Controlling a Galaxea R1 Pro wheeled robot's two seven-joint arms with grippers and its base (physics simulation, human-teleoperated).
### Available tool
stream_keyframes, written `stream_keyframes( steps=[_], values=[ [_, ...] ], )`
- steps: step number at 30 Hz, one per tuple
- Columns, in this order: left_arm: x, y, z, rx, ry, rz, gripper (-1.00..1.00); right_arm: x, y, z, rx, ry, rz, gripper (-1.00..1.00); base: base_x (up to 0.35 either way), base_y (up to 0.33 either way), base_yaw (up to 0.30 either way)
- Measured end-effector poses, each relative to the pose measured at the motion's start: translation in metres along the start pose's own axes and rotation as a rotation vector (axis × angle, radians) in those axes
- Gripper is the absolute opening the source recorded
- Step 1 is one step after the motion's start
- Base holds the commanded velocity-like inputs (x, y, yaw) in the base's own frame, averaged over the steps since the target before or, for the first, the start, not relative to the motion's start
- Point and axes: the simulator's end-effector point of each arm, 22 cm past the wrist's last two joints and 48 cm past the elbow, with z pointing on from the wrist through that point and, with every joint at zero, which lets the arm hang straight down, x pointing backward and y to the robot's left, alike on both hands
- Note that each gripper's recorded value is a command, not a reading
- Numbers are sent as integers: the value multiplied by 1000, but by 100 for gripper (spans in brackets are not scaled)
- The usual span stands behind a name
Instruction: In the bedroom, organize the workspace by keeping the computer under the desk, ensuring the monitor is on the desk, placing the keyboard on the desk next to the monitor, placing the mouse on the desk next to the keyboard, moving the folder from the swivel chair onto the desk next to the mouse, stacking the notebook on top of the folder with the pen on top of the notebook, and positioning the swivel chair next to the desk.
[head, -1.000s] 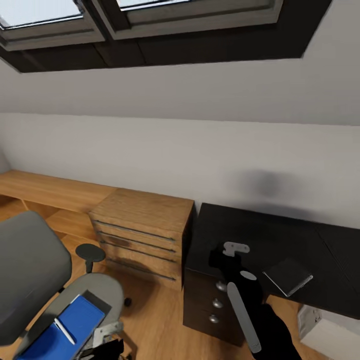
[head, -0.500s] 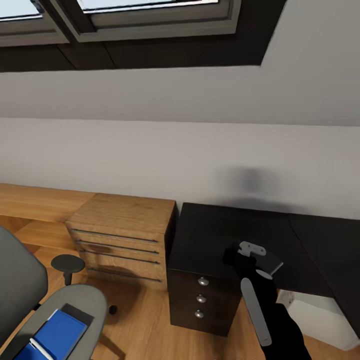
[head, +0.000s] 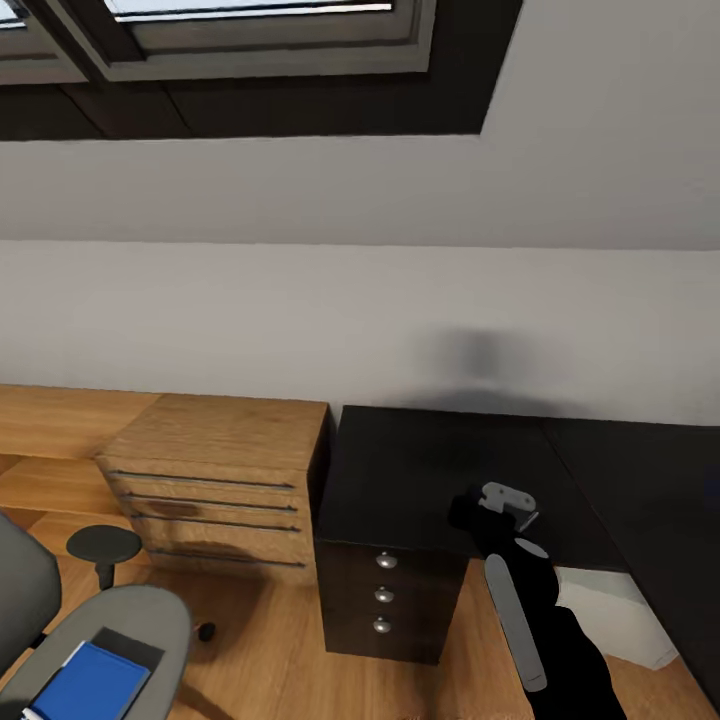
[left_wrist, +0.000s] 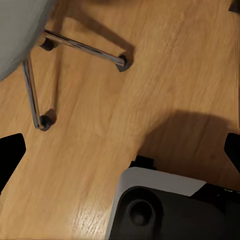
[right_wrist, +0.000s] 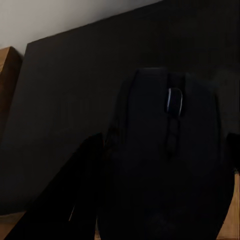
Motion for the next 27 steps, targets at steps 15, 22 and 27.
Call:
stream_keyframes(
  steps=[15, 22, 27],
  values=[
    [2, 0, 0, 0, 2, 4, 100, 31, -12, 12, 32, 64, -5, -100, 0, 0, -299],
    [3, -1, 0, 1, 4, 5, 100, 37, -14, 14, 37, 76, -8, -100, 0, 0, -299],
    [3, -1, -1, 2, 5, 5, 100, 37, -15, 14, 38, 76, -7, -100, 0, 0, -299]
  ],
)
